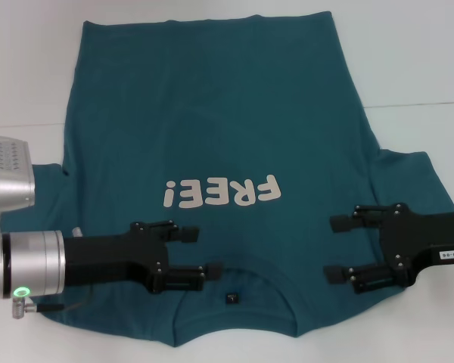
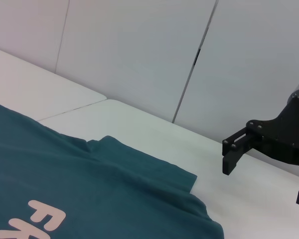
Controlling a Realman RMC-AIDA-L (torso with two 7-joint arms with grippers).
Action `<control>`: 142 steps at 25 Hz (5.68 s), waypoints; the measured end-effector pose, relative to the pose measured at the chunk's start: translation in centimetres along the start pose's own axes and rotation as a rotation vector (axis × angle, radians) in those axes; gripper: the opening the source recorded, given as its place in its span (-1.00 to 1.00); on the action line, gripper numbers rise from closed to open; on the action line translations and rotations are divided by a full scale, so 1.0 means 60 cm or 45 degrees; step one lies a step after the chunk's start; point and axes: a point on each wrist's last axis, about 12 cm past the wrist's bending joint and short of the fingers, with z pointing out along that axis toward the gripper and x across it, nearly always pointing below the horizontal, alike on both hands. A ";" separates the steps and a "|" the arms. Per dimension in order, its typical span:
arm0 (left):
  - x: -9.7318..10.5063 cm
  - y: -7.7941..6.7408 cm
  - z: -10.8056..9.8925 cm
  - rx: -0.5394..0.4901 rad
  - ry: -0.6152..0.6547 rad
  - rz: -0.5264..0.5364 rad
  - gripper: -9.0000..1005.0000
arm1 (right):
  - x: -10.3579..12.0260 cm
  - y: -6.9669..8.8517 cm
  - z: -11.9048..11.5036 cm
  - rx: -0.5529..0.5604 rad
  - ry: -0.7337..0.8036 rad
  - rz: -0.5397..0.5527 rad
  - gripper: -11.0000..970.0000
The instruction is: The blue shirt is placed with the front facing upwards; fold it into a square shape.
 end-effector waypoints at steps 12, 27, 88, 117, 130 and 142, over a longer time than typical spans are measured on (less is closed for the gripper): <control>-0.001 0.001 -0.003 -0.008 -0.002 0.009 0.71 | 0.000 0.000 0.000 -0.001 0.000 -0.002 0.94; -0.012 0.078 -0.192 -0.701 -0.195 -0.410 0.71 | 0.005 -0.001 0.000 0.014 -0.003 0.014 0.93; 0.013 0.173 -0.171 -1.133 0.339 -0.590 0.36 | -0.018 -0.017 0.021 0.019 0.040 -0.049 0.94; 0.023 0.176 -0.179 -1.130 0.284 -0.721 0.47 | -0.020 -0.015 0.027 -0.004 0.062 -0.031 0.94; 0.015 0.173 -0.164 -1.074 0.301 -0.713 0.46 | -0.020 -0.018 0.026 0.013 0.064 -0.031 0.94; 0.016 0.179 -0.185 -1.160 0.280 -0.678 0.45 | -0.021 -0.019 0.025 0.018 0.065 -0.036 0.94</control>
